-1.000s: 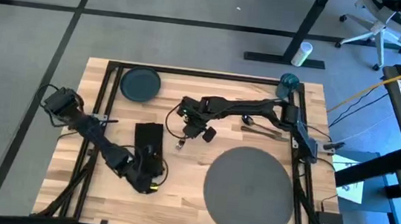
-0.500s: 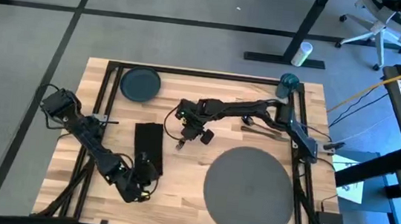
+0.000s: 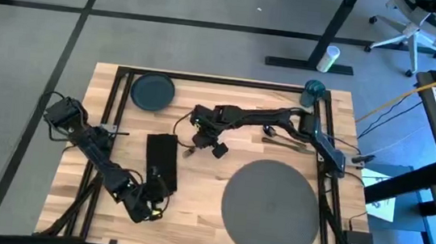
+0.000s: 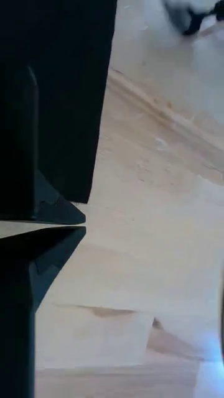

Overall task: Set table place
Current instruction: Put the black fork on the black table napkin

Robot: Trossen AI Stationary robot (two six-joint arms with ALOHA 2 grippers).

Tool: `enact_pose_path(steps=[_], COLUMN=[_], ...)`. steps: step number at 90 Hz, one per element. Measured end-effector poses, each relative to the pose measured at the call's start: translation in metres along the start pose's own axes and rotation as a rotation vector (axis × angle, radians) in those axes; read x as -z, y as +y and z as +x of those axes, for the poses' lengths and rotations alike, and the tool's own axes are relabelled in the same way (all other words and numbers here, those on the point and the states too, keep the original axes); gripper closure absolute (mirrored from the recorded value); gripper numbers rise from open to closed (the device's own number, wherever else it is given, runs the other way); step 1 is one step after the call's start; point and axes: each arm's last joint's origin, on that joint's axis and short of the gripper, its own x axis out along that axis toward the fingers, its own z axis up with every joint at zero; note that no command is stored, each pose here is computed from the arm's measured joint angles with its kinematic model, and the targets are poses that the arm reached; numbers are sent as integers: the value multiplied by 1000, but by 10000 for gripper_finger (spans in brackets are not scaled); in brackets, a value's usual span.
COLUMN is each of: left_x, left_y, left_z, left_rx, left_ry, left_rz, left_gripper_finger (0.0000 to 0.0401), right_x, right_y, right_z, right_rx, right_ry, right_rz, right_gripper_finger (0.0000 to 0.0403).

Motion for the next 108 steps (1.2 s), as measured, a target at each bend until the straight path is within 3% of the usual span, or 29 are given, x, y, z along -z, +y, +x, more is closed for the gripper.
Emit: enact_pose_path(steps=[25, 42, 77, 108], left_x=[10, 6, 2, 4], left_y=[-9, -23, -34, -30], left_z=[-14, -28, -43, -42], left_rx=[-5, -1, -36, -78], left_ry=[-92, -192, -323, -331], left_rz=[-60, -39, 16, 41], left_gripper_finger=[401, 401, 401, 401], right_x=[-6, -15, -35, -83], right_y=[-16, -24, -20, 24], right_z=[-4, -6, -6, 7], right_rx=[75, 101, 8, -158], right_ry=[-147, -273, -424, -466], right_rz=[397, 621, 984, 1164], right_gripper_finger=[402, 403, 403, 403])
